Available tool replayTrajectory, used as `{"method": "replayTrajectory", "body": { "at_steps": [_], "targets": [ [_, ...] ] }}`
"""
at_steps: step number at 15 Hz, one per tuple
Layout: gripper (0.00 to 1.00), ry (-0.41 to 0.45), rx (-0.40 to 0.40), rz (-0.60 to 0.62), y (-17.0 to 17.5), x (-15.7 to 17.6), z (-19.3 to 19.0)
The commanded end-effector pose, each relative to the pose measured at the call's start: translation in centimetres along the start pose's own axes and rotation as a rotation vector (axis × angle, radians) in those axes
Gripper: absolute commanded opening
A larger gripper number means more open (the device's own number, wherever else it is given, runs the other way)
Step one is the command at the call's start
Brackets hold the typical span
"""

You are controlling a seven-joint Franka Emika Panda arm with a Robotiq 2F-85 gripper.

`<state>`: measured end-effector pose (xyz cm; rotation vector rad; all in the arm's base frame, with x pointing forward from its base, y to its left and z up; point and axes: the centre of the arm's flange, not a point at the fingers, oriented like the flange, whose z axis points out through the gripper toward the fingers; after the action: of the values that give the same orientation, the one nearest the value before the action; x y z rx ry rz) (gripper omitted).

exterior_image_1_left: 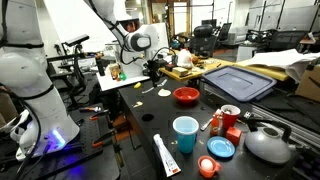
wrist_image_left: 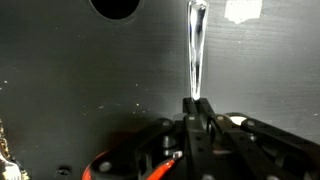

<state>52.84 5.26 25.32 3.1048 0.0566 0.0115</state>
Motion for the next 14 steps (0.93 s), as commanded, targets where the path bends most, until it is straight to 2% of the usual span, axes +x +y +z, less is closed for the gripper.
{"method": "replayTrajectory", "body": {
  "at_steps": [1,9,14],
  "targets": [
    [0.02,0.007,0.001,-0.038,3.7,-1.7,-1.5],
    [0.02,0.008,0.000,-0.107,11.2,-2.0,-2.3],
    [0.02,-0.001,-0.027,-0.135,14.9,-1.7,-2.1]
  ]
}}
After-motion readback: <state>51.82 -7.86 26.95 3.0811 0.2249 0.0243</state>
